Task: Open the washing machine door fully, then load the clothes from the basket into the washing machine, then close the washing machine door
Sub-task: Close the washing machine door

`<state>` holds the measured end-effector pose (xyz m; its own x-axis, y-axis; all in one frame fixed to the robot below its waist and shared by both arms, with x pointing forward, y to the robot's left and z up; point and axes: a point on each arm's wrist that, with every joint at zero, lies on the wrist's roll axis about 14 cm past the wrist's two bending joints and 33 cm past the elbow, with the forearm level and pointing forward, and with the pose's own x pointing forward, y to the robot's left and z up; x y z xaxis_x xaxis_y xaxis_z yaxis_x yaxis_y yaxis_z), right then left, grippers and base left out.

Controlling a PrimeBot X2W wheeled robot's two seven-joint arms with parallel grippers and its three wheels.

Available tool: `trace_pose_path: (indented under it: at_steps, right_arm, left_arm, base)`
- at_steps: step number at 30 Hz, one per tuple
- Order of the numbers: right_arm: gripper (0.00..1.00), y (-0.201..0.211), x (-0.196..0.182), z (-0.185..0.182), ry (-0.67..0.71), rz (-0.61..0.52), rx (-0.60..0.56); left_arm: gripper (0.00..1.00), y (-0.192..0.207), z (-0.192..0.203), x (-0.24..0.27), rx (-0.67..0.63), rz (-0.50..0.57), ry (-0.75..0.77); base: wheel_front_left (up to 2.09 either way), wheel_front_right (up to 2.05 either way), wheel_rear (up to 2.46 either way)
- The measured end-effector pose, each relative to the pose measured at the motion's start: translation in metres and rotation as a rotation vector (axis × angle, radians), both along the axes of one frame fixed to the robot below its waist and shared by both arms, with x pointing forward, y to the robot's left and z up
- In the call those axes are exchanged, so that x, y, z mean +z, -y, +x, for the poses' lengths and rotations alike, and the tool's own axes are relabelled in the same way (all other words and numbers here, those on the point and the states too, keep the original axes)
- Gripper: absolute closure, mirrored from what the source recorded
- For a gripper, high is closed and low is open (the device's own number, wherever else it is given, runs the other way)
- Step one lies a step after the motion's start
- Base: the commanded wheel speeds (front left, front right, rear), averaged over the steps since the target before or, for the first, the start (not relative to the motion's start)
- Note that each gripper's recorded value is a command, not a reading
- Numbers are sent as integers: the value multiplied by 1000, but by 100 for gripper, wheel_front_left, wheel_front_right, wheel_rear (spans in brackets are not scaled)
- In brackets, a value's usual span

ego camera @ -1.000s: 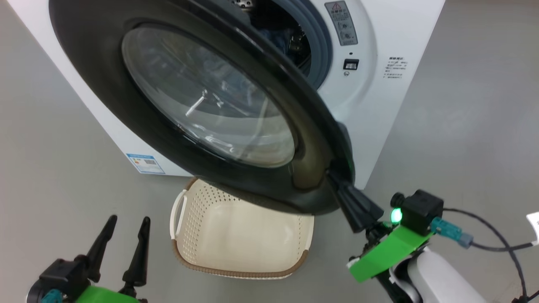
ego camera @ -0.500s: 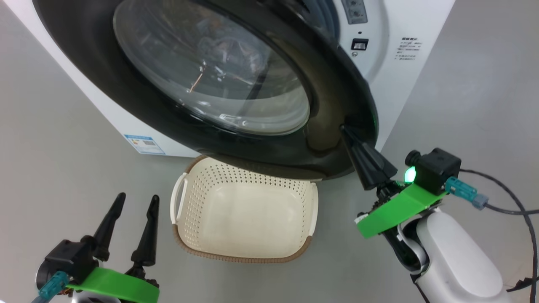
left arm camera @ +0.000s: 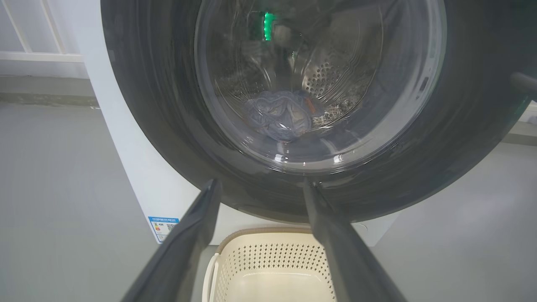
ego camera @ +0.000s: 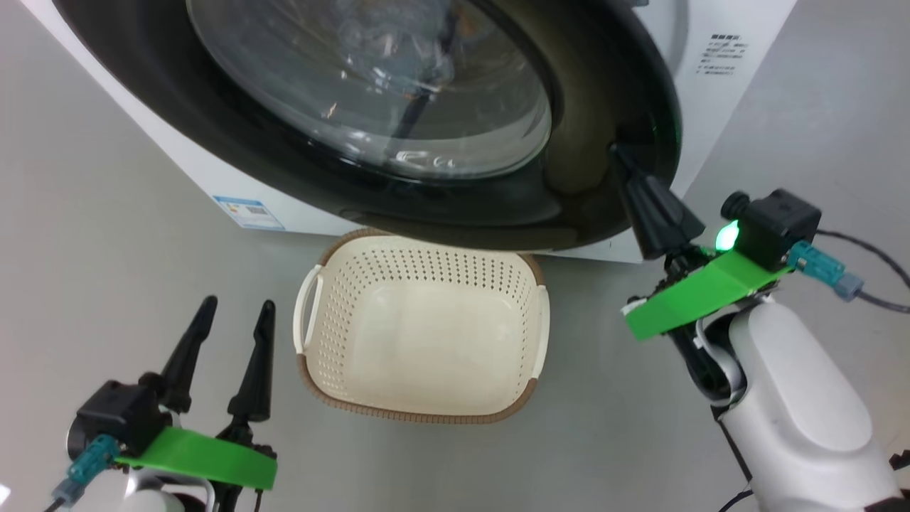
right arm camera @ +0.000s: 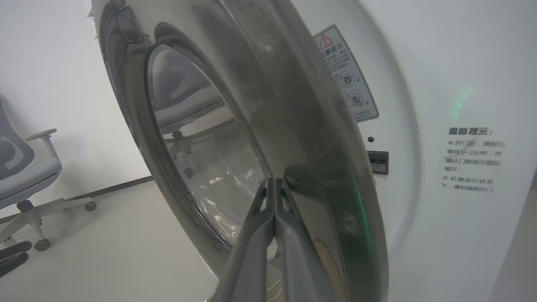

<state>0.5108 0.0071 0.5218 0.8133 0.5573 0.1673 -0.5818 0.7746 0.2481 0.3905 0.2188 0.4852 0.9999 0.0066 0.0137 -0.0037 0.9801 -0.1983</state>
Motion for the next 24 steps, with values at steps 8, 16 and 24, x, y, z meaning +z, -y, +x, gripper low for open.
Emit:
trace_pose_path:
  at_steps: [8, 16, 24]
  right_arm:
    - [100, 6, 0, 29, 15, 7, -35]
    - [100, 5, -1, 52, 26, 14, -55]
    - [100, 0, -6, 62, 22, 21, -63]
  left_arm:
    - [0, 2, 13, -2, -1, -9, 2]
    - [0, 1, 21, -5, 0, -2, -4]
    - [0, -2, 23, -12, 10, -4, -21]
  base:
    - [0, 0, 0]
    - [0, 0, 0]
    - [0, 0, 0]
